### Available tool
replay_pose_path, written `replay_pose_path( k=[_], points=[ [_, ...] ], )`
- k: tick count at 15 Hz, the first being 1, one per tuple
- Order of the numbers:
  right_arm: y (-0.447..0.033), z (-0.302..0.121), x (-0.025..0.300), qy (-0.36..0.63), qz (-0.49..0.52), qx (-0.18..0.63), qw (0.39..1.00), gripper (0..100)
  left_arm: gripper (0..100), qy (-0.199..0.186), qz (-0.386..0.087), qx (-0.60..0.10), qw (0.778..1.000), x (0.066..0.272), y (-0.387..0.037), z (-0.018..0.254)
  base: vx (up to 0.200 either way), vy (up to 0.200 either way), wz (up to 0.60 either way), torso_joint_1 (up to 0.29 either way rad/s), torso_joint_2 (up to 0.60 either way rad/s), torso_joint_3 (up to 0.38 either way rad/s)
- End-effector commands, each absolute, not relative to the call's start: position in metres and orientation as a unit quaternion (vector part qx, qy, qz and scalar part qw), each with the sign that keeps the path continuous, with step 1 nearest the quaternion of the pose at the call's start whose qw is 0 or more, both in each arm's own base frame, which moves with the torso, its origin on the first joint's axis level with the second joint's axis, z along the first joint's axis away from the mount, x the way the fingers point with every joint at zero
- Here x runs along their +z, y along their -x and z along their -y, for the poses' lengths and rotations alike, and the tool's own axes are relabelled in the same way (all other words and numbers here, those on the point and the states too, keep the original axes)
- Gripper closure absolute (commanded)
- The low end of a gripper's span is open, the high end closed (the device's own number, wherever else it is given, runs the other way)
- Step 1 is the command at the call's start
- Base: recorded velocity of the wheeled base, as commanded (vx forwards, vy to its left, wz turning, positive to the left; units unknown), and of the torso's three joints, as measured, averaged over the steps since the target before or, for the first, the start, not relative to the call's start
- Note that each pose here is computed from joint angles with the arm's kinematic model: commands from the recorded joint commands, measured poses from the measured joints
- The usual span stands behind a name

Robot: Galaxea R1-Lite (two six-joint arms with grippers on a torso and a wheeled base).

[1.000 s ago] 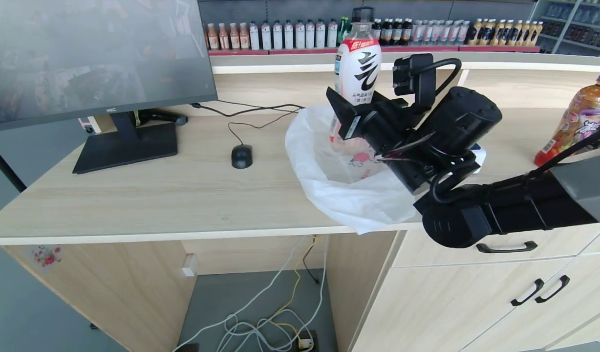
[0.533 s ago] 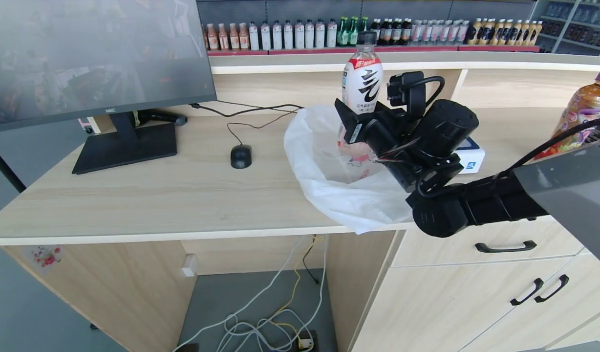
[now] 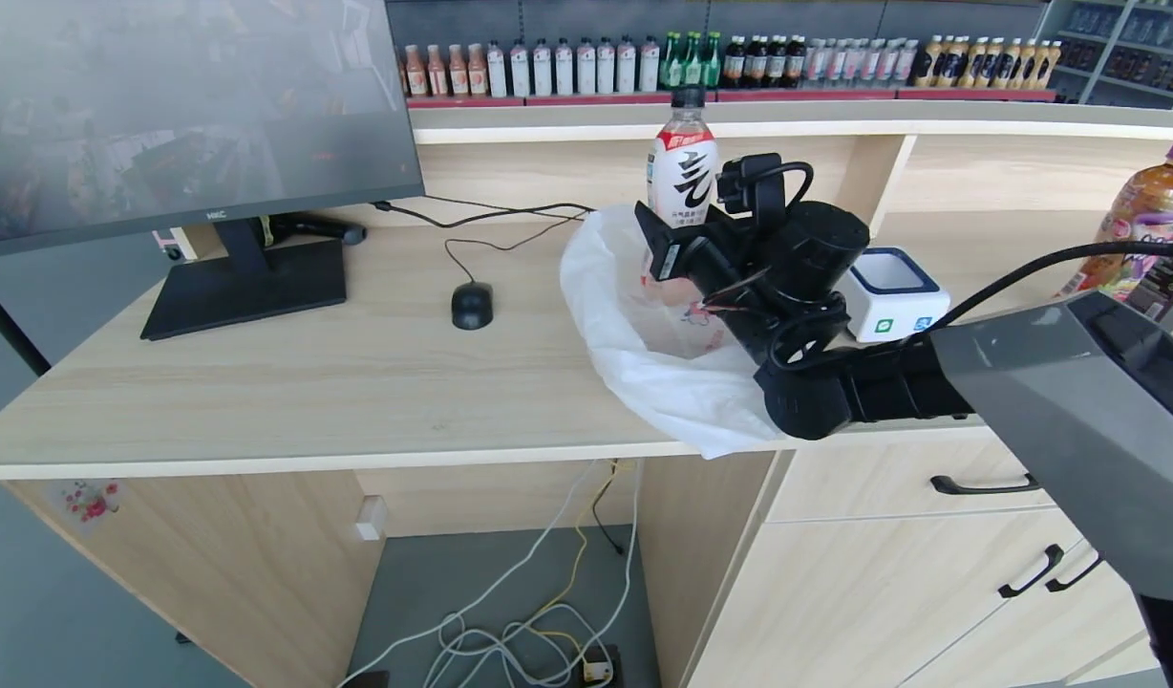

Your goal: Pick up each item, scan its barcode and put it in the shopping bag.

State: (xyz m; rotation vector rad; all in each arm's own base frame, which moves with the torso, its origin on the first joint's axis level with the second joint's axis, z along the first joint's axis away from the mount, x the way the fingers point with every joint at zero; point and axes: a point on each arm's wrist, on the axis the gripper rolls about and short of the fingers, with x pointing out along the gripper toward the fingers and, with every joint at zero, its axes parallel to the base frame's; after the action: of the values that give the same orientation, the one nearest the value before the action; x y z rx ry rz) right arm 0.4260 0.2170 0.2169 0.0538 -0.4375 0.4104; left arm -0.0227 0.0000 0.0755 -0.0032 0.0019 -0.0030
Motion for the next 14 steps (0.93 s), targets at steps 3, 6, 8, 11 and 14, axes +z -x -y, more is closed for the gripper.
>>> replay_pose_path(
  k=[3,6,8,11,14],
  points=[
    [-0.435,-0.221,0.201,-0.024,0.205,0.202,0.957,100,0,0.002,-0.001,-0.002,1.000,0.076,0.023,0.000,0.000,0.000,0.00,0.000,0.00,0.000],
    [-0.437,-0.222,0.196,-0.022,0.201,0.204,0.958,100,0,0.002,-0.001,-0.002,1.000,0.076,0.023,0.000,0.000,0.000,0.00,0.000,0.00,0.000],
    [-0.437,-0.222,0.195,-0.021,0.198,0.204,0.959,100,0,0.002,-0.001,-0.002,1.000,0.076,0.023,0.000,0.000,0.000,0.00,0.000,0.00,0.000],
    [-0.438,-0.222,0.189,-0.019,0.189,0.204,0.960,100,0,0.002,-0.001,-0.002,1.000,0.076,0.023,0.000,0.000,0.000,0.00,0.000,0.00,0.000],
    [-0.440,-0.223,0.183,-0.017,0.183,0.205,0.961,100,0,0.002,-0.001,-0.002,1.000,0.076,0.023,0.000,0.000,0.000,0.00,0.000,0.00,0.000]
  ],
)
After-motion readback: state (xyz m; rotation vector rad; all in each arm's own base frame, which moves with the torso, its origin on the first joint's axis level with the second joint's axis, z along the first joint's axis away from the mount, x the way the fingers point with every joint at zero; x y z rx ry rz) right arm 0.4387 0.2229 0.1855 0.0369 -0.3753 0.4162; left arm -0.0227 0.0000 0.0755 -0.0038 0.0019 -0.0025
